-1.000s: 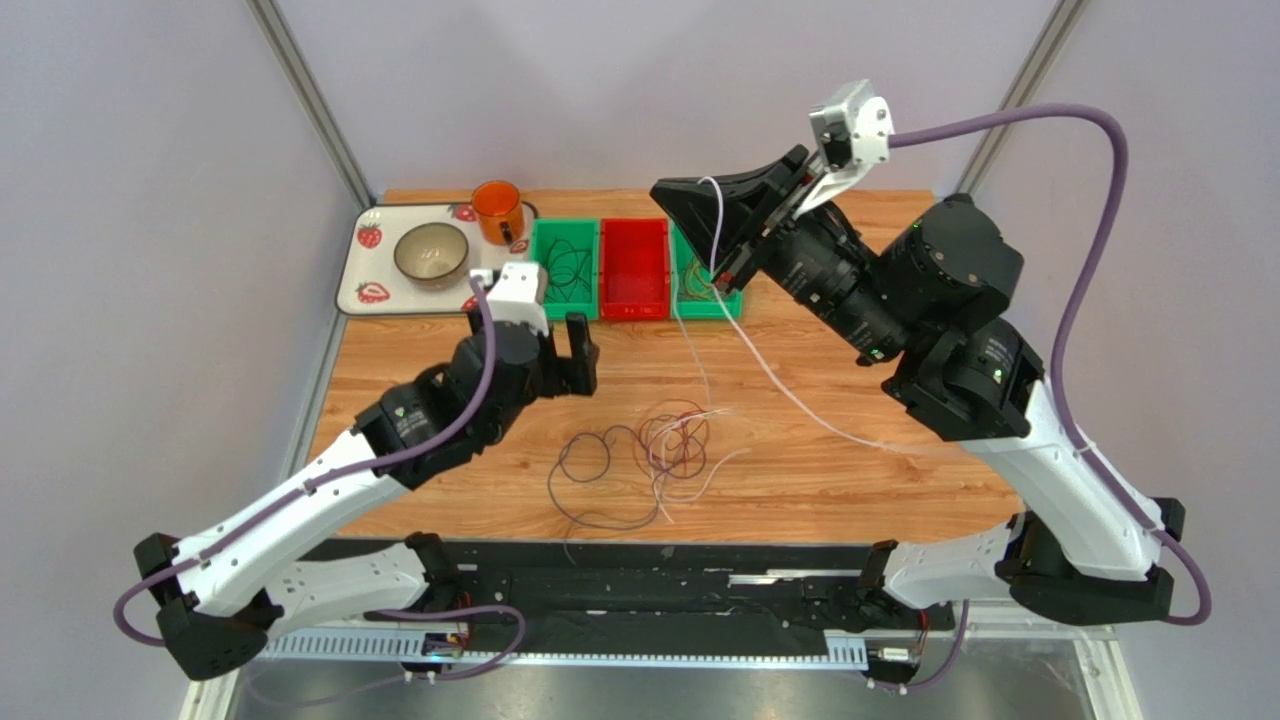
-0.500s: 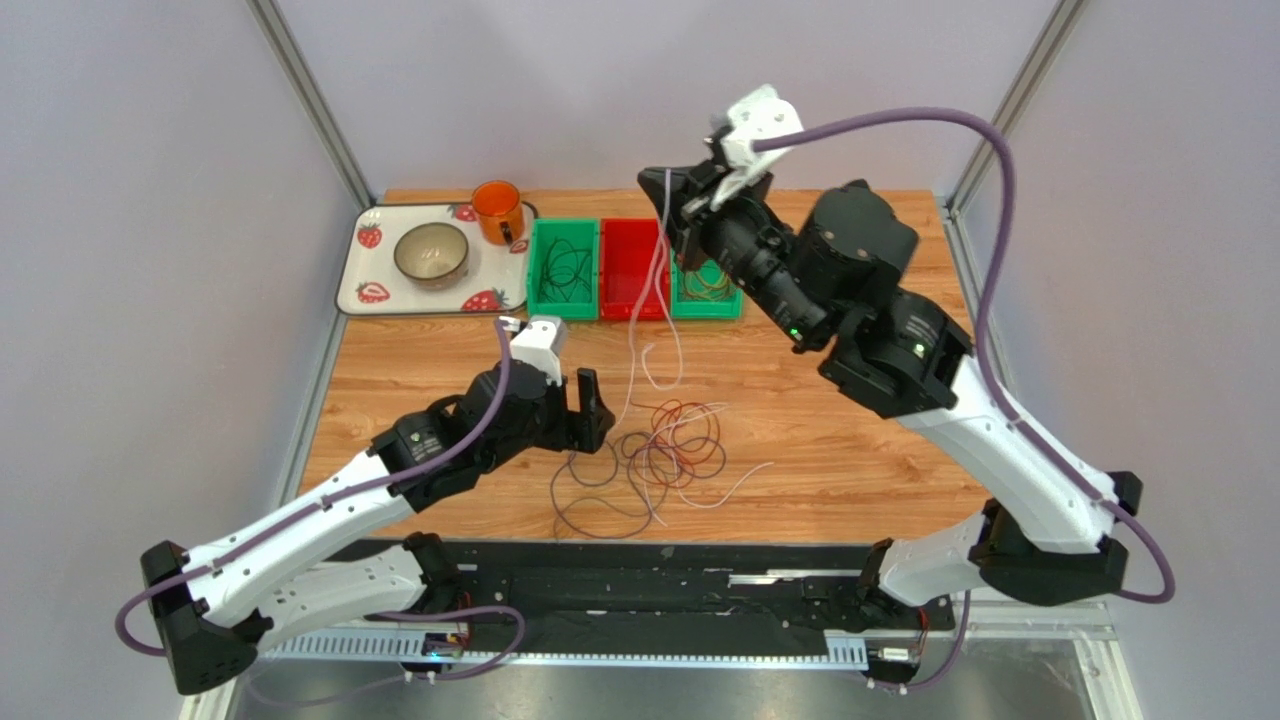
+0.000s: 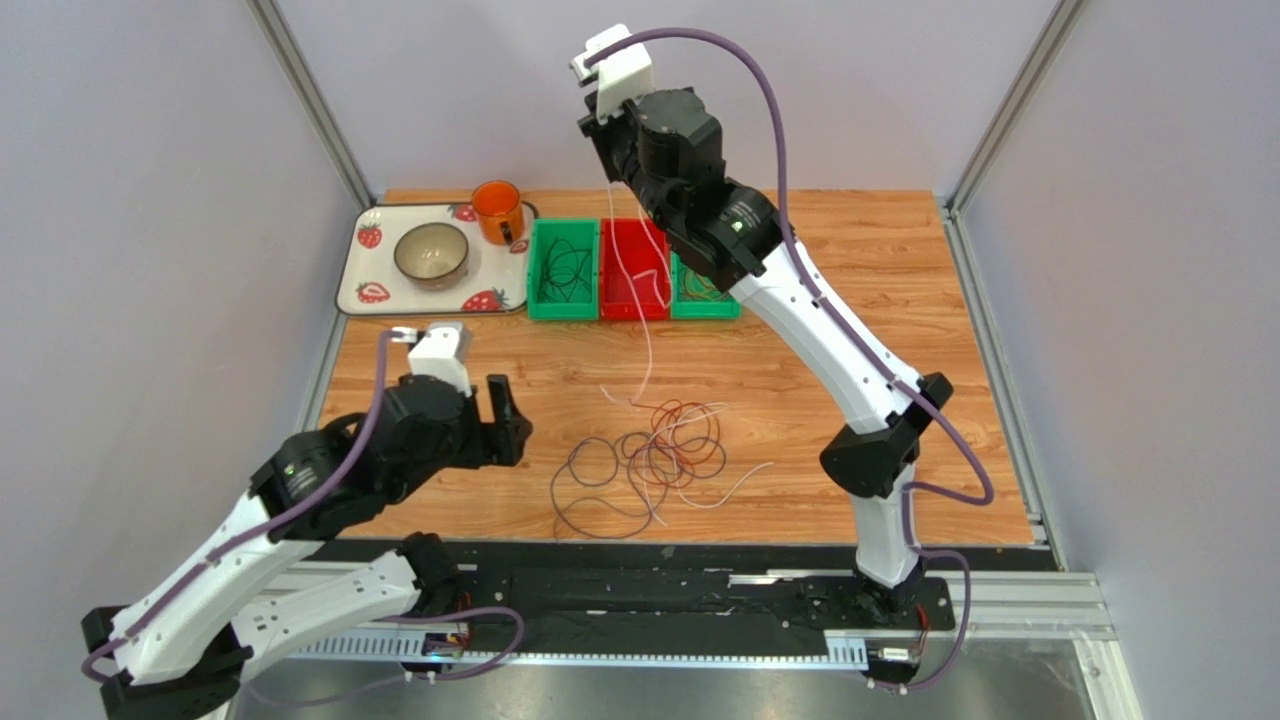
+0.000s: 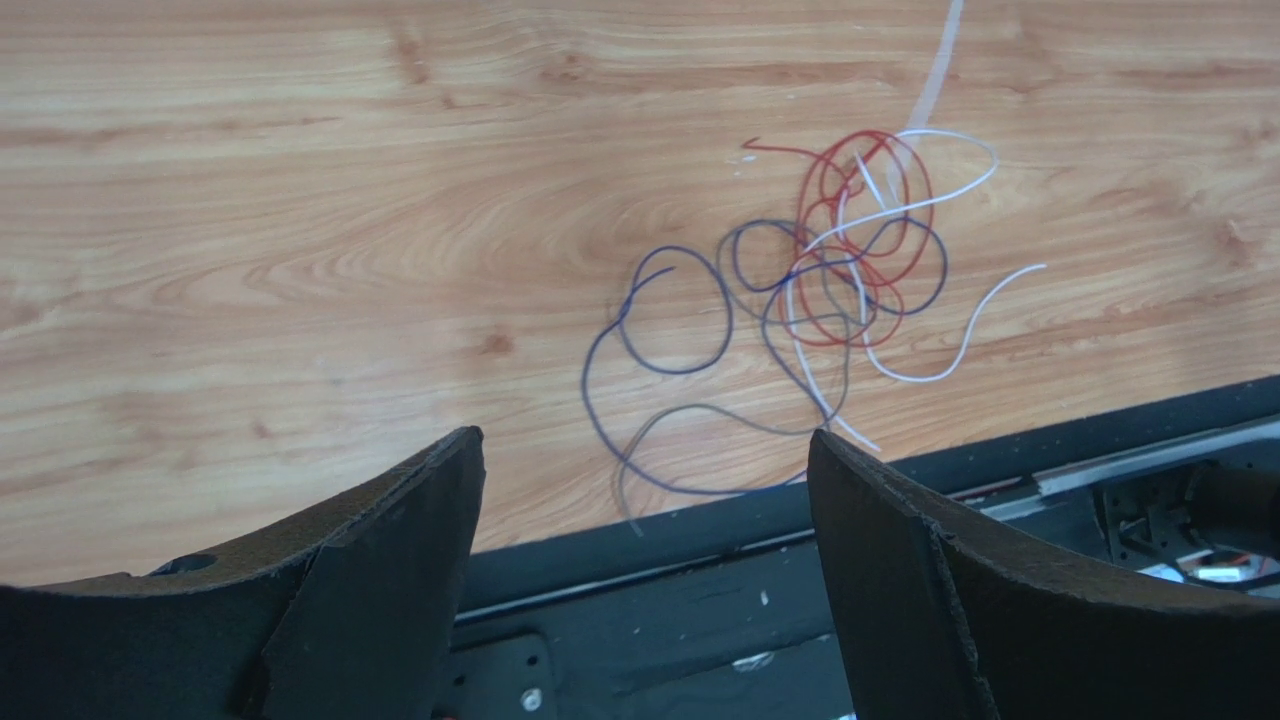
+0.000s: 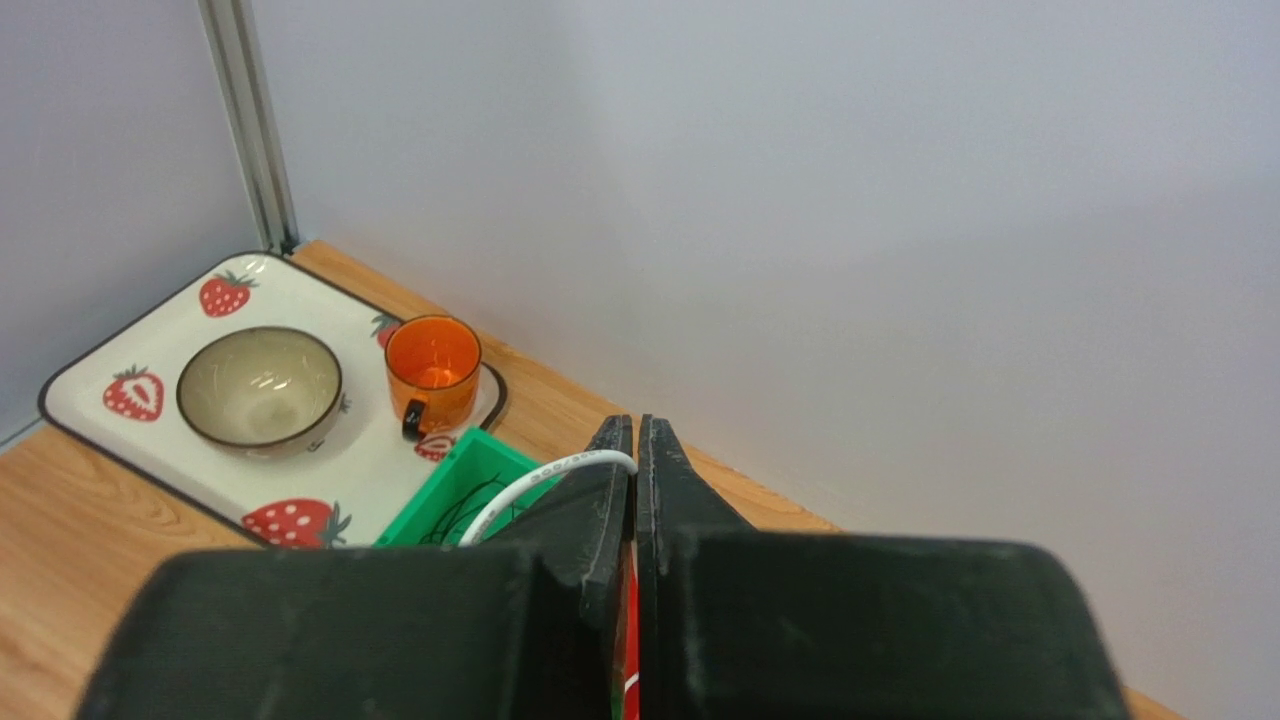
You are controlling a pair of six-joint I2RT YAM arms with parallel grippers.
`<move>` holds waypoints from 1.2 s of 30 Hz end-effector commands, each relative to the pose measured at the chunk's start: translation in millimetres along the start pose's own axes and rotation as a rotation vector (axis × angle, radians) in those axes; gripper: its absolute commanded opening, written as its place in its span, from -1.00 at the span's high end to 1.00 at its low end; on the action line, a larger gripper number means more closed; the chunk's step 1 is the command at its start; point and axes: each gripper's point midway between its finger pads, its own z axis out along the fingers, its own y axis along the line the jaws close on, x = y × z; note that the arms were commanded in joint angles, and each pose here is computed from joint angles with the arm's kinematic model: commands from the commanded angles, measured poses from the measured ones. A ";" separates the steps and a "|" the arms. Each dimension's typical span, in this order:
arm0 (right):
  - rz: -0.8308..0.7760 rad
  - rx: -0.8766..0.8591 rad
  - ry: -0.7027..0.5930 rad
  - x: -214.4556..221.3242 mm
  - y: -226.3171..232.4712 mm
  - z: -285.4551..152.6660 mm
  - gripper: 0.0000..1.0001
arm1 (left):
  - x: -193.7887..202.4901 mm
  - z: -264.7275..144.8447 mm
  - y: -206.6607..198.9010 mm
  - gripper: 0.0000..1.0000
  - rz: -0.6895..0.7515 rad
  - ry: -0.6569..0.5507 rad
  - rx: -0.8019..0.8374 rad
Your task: Untangle the cables
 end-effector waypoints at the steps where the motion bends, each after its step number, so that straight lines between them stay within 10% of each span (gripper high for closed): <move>1: 0.028 0.096 -0.197 -60.5 -32.6 0.1 1.00 | 17.5 -28.5 37.6 -0.75 0.034 0.057 -0.087; 36: 0.158 0.219 -0.445 -12.2 -103.0 96.2 1.00 | 38.7 -41.6 42.3 -0.70 -0.045 -0.015 0.074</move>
